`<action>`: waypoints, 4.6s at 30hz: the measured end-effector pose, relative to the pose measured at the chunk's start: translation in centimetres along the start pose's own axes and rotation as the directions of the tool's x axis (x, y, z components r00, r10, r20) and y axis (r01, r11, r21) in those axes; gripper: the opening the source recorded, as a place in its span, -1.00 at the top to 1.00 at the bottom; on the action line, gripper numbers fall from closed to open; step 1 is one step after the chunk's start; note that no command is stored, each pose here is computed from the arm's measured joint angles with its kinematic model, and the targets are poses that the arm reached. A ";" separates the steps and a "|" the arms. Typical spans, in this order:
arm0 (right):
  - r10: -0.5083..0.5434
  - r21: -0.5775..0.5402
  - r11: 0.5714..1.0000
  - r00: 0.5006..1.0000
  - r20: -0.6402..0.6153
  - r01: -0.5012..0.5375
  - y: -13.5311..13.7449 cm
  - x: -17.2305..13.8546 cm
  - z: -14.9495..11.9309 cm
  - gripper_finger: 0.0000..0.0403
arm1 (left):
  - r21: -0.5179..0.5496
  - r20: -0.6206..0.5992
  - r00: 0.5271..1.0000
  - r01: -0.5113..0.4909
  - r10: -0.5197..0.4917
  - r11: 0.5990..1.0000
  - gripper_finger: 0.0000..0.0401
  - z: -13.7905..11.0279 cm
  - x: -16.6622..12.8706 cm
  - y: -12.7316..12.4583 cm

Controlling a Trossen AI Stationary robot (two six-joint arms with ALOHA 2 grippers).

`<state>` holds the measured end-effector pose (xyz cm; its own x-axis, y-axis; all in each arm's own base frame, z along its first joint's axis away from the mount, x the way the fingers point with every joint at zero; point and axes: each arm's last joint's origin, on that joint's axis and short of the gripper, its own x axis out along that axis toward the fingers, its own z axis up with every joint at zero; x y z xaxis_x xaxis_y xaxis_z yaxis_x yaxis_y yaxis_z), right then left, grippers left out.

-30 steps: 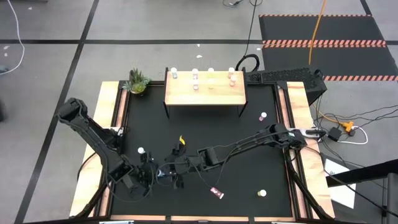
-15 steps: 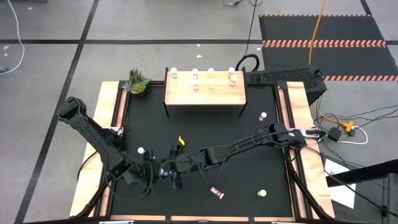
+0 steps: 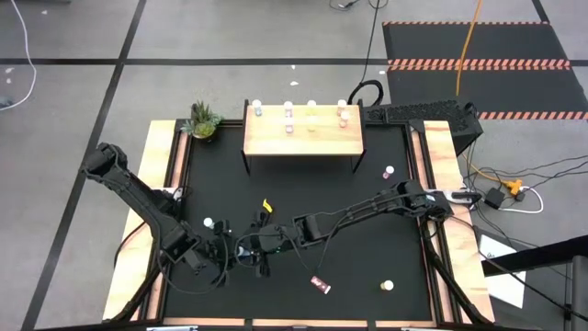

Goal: Pick and place medicine bottles onto shelf by color
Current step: Put the bottom blue pill bottle aligned with the other blue pill bottle on the shelf, then put the blue pill bottle aligned with the other blue pill bottles on the shelf

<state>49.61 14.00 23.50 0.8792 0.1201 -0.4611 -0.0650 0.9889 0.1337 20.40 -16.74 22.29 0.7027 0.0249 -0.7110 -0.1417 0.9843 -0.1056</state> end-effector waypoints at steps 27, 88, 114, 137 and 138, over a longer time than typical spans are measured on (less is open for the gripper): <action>-0.022 0.055 0.998 0.999 0.040 0.020 -1.7 -1.5 2.1 0.42 | -0.239 0.033 0.999 -0.021 0.030 0.971 -0.10 0.8 -1.1 1.1; -0.568 0.084 0.821 0.791 0.226 0.565 -30.2 -6.8 2.8 0.40 | -0.552 0.174 0.881 -0.283 0.440 0.785 -0.87 5.4 -6.5 13.0; -0.496 0.116 0.868 0.839 0.222 0.483 -31.0 -7.1 2.5 0.22 | -0.556 0.174 0.881 -0.282 0.441 0.782 -0.87 5.4 -6.5 13.0; -0.467 0.009 0.871 0.821 0.329 0.491 -28.6 -9.6 5.7 0.08 | -0.526 0.168 0.904 -0.254 0.393 0.811 -0.87 5.4 -6.4 12.9; -0.460 0.002 0.873 0.821 0.339 0.488 -28.1 -10.0 6.2 0.08 | -0.521 0.157 0.909 -0.255 0.386 0.814 -0.87 5.3 -6.5 12.9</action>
<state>45.56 -15.51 29.80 0.9115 -0.3859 -0.1421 0.3736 0.9215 -0.1062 17.74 -3.28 29.22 0.6938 0.4297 -0.5779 -0.6582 0.7040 -0.2667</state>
